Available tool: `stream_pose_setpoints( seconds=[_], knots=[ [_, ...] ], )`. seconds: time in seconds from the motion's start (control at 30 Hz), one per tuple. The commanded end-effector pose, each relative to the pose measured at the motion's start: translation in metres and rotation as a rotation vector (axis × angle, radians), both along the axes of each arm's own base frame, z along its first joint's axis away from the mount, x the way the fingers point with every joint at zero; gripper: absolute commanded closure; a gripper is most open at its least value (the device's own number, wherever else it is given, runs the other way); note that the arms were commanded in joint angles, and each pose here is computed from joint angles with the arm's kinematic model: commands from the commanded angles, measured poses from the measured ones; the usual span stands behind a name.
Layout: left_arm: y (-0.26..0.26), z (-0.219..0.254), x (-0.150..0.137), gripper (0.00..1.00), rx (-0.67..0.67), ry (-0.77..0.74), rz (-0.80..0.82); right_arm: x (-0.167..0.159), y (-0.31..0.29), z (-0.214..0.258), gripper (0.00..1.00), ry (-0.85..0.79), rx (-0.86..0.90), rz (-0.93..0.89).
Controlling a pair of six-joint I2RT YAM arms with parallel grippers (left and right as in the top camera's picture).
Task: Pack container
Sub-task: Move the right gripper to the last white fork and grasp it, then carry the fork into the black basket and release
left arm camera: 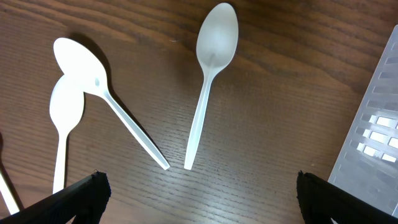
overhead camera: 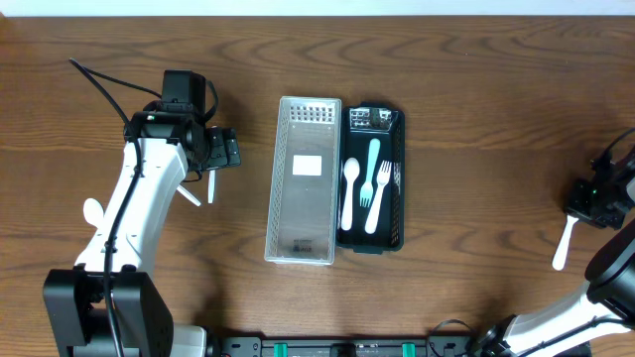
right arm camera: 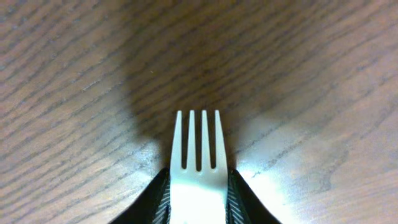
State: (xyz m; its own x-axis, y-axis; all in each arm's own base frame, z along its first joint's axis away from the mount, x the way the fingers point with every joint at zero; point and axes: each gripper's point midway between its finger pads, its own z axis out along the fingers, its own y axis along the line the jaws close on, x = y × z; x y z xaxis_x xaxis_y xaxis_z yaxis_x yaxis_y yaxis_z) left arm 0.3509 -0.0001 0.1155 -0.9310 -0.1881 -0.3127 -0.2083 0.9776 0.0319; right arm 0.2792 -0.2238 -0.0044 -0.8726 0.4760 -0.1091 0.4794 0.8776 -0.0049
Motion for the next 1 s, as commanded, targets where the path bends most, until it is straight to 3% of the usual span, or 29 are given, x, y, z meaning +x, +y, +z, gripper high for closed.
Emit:
stream_pose_setpoints(
  seconds=[0.0, 0.3, 0.5, 0.63, 0.77, 0.97],
  knots=[
    [0.002, 0.005, 0.004, 0.02, 0.01, -0.012, -0.003, -0.002, 0.004, -0.01, 0.95, 0.002, 0.037, -0.079],
    [0.002, 0.005, 0.004, 0.02, 0.01, -0.012, -0.003, 0.035, 0.04, 0.017, 0.99, -0.059, 0.098, -0.072],
    [0.003, 0.005, 0.004, 0.02, 0.01, -0.012, -0.003, 0.102, 0.087, 0.11, 0.99, -0.212, 0.034, 0.09],
    [0.002, 0.005, 0.004, 0.02, 0.01, -0.012, -0.003, 0.144, 0.155, 0.194, 0.99, -0.376, 0.022, 0.26],
    [0.002, 0.005, 0.004, 0.02, 0.01, -0.012, -0.003, 0.165, 0.234, 0.253, 0.99, -0.498, 0.052, 0.38],
    [0.003, 0.005, 0.004, 0.02, 0.01, -0.011, -0.003, 0.162, 0.341, 0.264, 0.99, -0.543, 0.106, 0.505]
  ],
)
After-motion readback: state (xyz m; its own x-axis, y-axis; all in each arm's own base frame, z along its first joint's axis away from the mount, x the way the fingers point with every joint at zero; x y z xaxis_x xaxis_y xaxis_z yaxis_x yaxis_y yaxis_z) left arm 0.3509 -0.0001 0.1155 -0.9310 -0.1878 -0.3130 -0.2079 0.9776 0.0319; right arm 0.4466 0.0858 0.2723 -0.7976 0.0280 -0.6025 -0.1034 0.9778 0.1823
